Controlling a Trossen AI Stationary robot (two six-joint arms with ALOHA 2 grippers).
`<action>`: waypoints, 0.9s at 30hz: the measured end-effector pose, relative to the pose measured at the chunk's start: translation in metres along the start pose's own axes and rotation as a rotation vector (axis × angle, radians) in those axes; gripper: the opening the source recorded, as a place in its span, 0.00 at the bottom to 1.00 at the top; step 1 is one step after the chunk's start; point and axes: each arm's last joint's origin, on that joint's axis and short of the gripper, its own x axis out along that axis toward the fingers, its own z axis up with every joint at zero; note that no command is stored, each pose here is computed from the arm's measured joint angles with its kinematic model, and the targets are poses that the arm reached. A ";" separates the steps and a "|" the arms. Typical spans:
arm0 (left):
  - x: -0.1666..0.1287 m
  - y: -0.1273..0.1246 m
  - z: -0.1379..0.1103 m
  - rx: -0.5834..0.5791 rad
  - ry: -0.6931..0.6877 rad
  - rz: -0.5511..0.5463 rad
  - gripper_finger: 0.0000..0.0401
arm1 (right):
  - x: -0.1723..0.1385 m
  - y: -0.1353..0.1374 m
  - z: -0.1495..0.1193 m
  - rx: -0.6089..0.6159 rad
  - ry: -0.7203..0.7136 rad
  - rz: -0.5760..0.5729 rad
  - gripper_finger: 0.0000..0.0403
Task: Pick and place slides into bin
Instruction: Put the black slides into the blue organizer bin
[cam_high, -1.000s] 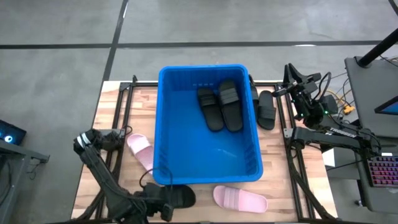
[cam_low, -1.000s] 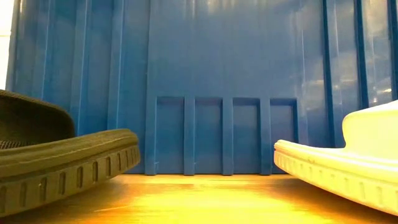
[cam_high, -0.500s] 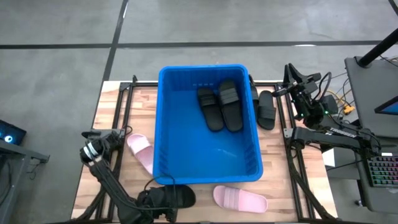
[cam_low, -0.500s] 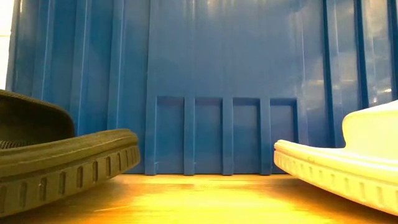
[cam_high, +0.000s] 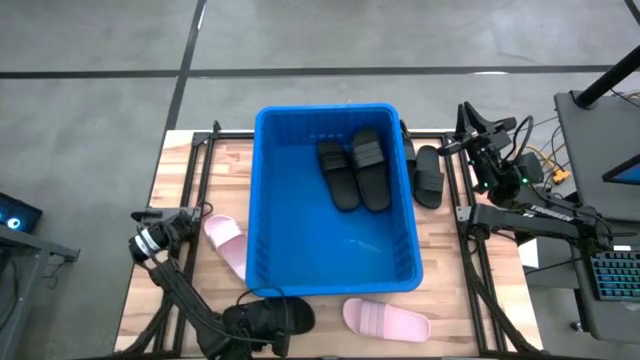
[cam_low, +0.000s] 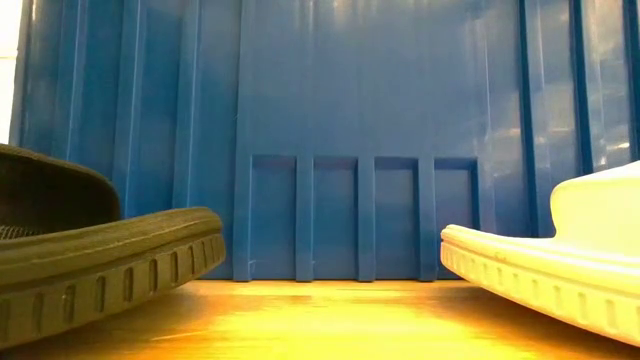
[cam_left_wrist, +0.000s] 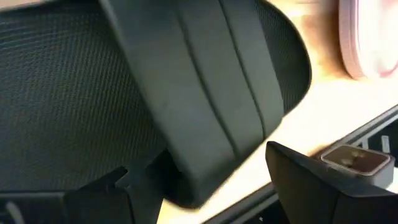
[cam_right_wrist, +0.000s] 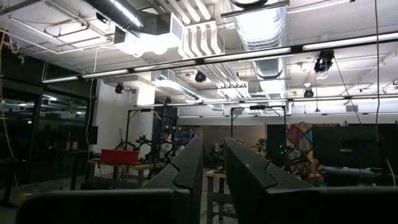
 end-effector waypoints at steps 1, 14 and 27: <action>0.001 0.000 0.000 -0.001 0.002 -0.010 0.62 | 0.000 0.000 0.000 -0.002 0.000 0.000 0.14; 0.002 -0.008 0.001 0.007 0.007 -0.083 0.26 | 0.000 0.000 0.000 -0.007 0.000 -0.001 0.14; -0.014 -0.020 0.004 0.073 0.072 -0.147 0.01 | 0.000 0.000 0.000 -0.008 0.000 0.000 0.14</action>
